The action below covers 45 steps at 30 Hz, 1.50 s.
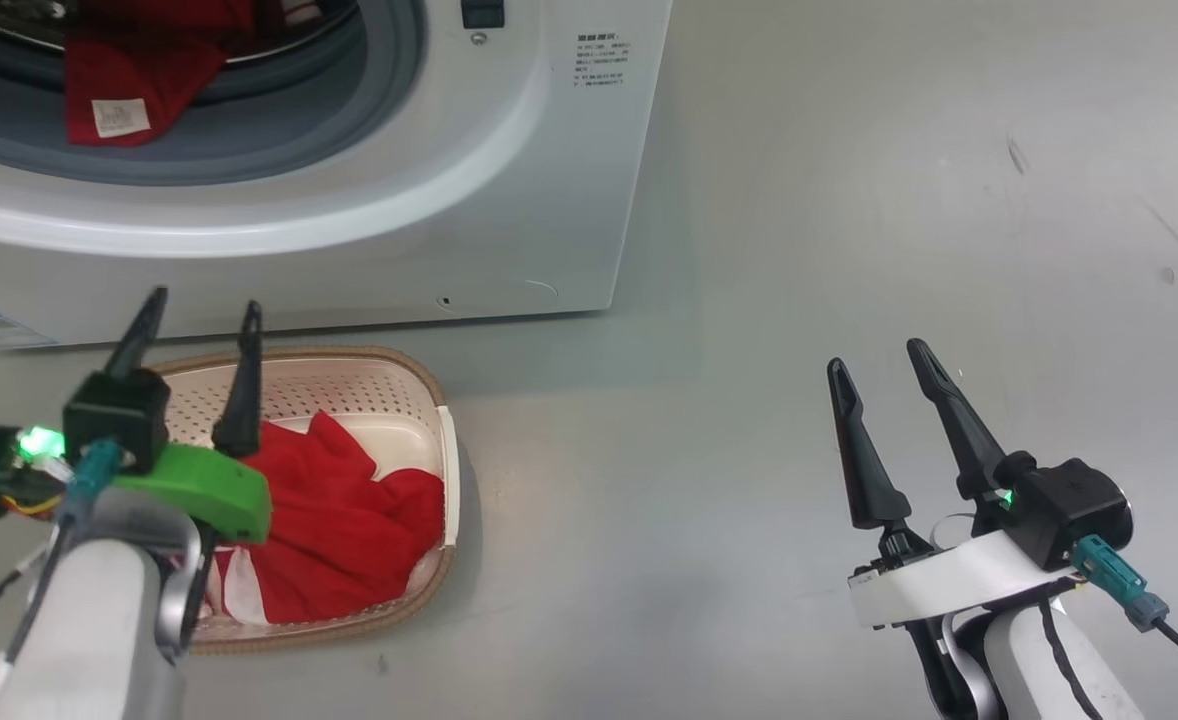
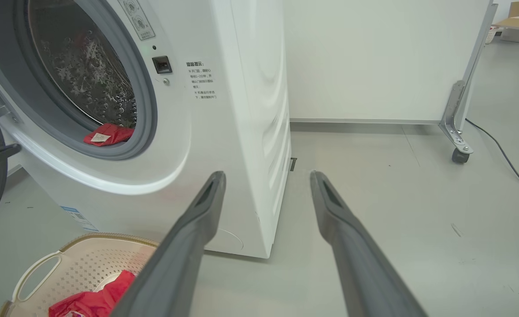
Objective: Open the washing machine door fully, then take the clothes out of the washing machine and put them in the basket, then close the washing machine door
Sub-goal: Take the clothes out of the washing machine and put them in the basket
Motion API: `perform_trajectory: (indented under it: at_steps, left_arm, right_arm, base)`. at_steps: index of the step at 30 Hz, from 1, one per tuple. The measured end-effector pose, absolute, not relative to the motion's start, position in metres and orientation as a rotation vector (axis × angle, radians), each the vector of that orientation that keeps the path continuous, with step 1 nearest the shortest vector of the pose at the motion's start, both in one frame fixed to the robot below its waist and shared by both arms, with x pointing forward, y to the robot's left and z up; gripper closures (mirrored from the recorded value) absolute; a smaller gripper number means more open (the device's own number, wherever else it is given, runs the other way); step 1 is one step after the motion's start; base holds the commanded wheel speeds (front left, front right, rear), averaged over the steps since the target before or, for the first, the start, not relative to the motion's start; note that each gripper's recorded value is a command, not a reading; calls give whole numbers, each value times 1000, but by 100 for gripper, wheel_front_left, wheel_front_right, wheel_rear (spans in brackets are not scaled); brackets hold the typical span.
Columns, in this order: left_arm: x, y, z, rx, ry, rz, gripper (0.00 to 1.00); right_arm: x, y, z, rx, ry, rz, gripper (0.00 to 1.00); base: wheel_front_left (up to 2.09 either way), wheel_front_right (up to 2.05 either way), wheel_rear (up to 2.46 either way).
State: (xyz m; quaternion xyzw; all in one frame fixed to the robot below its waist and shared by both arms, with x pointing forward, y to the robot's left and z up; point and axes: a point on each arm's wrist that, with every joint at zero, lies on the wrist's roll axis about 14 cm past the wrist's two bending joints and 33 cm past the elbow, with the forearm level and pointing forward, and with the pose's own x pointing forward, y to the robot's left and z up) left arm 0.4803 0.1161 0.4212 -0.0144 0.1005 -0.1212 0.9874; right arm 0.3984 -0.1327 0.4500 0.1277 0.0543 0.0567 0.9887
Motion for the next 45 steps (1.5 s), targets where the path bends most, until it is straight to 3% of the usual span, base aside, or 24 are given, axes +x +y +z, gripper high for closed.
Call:
perform_trajectory:
  at_steps: [10,20,32,45]
  left_arm:
    - [567,128,411,50,260,-227,0]
    - [624,118,383,149,373,-244,0]
    - [657,118,342,274,500,-243,0]
    - [681,133,314,280,599,-170,0]
  right_arm:
    - [407,-135,427,265,166,91,0]
    - [408,-151,408,251,211,42,0]
    - [409,-161,387,228,265,8,0]
    - [407,-169,370,224,314,-23,0]
  base:
    - [0,0,0]
    - [0,0,0]
    - [0,0,0]
    - [0,0,0]
